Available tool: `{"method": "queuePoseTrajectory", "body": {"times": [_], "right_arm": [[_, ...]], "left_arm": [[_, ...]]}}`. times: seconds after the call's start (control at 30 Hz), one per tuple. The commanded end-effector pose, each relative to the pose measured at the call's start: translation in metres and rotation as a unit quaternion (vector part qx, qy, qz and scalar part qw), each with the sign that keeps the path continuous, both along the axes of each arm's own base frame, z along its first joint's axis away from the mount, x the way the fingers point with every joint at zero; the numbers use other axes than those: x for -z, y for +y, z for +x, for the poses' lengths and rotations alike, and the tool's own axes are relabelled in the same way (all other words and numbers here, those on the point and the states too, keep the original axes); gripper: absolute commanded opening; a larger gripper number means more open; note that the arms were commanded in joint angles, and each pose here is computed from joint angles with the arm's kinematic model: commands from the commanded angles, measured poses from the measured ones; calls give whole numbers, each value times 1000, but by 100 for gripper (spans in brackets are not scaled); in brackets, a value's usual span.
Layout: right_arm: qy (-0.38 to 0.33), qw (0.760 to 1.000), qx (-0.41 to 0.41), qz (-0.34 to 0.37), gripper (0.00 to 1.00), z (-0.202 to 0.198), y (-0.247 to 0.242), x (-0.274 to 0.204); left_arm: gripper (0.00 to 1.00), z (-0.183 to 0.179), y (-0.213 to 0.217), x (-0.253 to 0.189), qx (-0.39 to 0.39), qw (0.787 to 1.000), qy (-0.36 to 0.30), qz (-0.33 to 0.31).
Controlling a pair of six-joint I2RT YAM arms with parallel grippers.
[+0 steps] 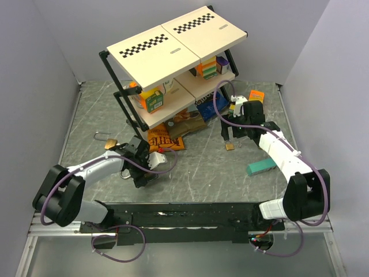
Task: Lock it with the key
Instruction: Pick up the lock from the center of the board.
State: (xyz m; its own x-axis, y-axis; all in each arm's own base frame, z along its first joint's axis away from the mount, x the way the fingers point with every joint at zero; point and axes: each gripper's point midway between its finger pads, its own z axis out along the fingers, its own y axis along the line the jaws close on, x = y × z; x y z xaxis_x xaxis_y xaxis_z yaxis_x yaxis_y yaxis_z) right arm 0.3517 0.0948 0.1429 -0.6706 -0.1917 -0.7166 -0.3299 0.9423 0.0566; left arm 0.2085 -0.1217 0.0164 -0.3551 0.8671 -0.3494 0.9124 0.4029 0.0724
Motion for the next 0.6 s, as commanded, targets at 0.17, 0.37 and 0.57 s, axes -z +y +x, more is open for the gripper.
{"method": "queuePoseTrajectory", "body": {"times": [0.17,0.37,0.57], "right_arm": [[-33,999,-10,-23,99,-8,-7,-18],[-31,999,-36,-7,99,-15,2,-23],[-7,996,-77,37,99,-26,21,-23]], "left_arm": [[70,-15,-6,23,25,999,-12,40],[30,-27,-25,9,56,998,-22,26],[6,-45,-58,-9,90,996,-12,-19]]}}
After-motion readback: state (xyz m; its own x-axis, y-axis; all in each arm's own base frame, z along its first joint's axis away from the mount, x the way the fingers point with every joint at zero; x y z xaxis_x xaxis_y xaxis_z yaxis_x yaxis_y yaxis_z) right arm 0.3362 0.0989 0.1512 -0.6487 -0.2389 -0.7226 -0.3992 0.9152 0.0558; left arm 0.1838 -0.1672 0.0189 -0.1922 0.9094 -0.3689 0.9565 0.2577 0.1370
